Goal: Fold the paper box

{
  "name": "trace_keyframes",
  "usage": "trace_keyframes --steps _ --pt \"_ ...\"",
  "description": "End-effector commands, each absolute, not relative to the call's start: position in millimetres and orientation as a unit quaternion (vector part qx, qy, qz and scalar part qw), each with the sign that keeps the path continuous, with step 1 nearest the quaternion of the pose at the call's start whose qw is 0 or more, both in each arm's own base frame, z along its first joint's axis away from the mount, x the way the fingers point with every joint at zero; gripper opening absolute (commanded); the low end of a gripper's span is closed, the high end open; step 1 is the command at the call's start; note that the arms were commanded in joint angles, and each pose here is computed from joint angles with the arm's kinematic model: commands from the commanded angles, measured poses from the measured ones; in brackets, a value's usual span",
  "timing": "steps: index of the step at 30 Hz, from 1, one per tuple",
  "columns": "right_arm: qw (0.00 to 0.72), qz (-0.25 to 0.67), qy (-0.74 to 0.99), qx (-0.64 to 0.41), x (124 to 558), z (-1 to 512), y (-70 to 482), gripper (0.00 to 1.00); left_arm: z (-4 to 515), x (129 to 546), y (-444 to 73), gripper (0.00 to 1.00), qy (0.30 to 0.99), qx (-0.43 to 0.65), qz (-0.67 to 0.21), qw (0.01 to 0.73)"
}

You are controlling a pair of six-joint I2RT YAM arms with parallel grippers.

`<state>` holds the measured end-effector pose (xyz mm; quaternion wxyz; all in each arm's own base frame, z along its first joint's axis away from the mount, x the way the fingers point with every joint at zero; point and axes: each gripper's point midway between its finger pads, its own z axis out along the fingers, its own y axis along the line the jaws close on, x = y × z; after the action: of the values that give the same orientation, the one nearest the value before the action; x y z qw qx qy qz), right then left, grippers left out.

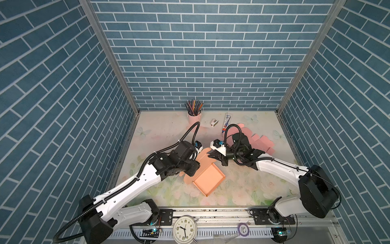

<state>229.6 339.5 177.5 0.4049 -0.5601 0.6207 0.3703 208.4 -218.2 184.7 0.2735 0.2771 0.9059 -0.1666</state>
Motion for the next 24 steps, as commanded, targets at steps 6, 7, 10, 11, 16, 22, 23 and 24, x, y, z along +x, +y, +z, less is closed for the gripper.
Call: trace_keyframes --steps 6,7,10,11,16,22,23,24 --pt "0.448 0.342 0.654 -0.505 235 187 317 0.0 185 234 -201 0.8 0.895 0.154 -0.265 0.324" --pt "0.447 0.341 0.661 -0.497 236 185 315 0.0 185 234 -201 0.81 0.889 0.146 -0.281 0.33" --pt "0.44 0.34 0.676 -0.483 234 178 308 0.0 178 234 -199 0.81 0.883 0.128 -0.299 0.337" --pt "0.438 0.341 0.679 -0.481 232 176 307 0.0 175 234 -198 0.81 0.883 0.126 -0.299 0.339" --pt "0.428 0.344 0.697 -0.461 233 168 302 0.0 159 233 -199 0.81 0.881 0.122 -0.31 0.337" --pt "0.422 0.346 0.707 -0.449 234 165 298 0.0 139 230 -201 0.76 0.882 0.112 -0.319 0.329" --pt "0.423 0.347 0.707 -0.448 234 166 298 0.0 136 230 -200 0.74 0.884 0.111 -0.318 0.326" --pt "0.423 0.348 0.708 -0.446 235 166 298 0.0 134 230 -200 0.72 0.885 0.111 -0.316 0.324"
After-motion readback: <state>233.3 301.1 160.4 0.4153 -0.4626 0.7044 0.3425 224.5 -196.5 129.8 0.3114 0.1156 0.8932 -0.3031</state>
